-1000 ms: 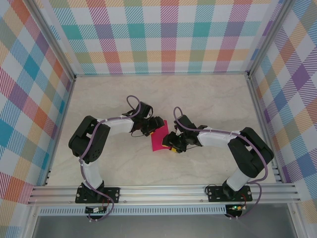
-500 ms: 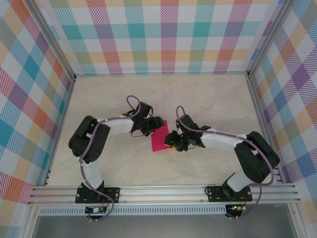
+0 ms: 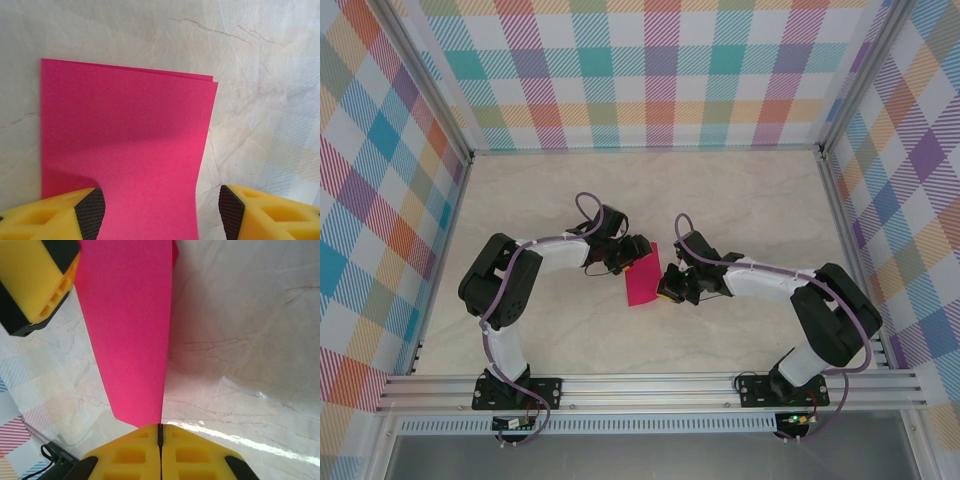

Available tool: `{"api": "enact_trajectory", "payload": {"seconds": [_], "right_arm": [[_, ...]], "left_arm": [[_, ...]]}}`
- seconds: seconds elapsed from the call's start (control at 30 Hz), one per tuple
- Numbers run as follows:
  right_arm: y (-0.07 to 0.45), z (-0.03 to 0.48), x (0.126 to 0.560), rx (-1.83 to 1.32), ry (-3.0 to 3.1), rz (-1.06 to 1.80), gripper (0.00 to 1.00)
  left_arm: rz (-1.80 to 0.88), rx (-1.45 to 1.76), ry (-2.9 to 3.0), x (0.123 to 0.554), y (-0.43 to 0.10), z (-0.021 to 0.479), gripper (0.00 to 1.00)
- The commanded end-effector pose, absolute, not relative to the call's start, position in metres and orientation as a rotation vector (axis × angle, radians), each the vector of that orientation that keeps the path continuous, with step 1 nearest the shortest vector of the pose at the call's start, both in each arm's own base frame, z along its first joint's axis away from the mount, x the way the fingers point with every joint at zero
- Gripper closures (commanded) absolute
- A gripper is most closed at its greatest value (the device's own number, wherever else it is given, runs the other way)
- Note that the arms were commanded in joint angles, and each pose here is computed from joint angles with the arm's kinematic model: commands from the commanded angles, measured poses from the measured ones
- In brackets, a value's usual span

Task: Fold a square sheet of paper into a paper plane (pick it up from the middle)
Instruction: Third fold the triangle at the center of the table.

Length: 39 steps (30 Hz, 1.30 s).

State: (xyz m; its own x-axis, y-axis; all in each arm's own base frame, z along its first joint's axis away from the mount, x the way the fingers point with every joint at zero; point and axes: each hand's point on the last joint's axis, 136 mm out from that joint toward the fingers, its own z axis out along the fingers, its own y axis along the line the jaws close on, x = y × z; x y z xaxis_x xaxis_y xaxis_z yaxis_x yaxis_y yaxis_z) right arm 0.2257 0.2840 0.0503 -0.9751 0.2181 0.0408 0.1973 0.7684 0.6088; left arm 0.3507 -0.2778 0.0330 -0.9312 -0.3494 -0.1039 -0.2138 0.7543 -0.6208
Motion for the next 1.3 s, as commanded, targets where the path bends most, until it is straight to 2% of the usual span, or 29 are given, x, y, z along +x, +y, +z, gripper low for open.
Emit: {"api": "enact_trajectory", "payload": {"seconds": [0.0, 0.2, 0.43, 1.27], "right_arm": [[0.288, 0.049, 0.233, 0.31, 2.953, 0.955, 0.94], [0.295, 0.048, 0.242, 0.275, 3.0, 0.887, 0.93], [0.304, 0.045, 0.251, 0.243, 3.031, 0.856, 0.92], [0.337, 0.044, 0.273, 0.061, 2.917, 1.029, 0.91]], "left_arm": [[-0.771, -0.503, 2.899, 0.319, -0.252, -0.016, 0.33], [-0.842, -0.435, 2.802, 0.329, -0.258, 0.026, 0.32], [-0.708, -0.448, 2.752, 0.335, -0.239, 0.039, 0.32], [-0.672, -0.48, 2.83, 0.336, -0.24, 0.006, 0.33]]}}
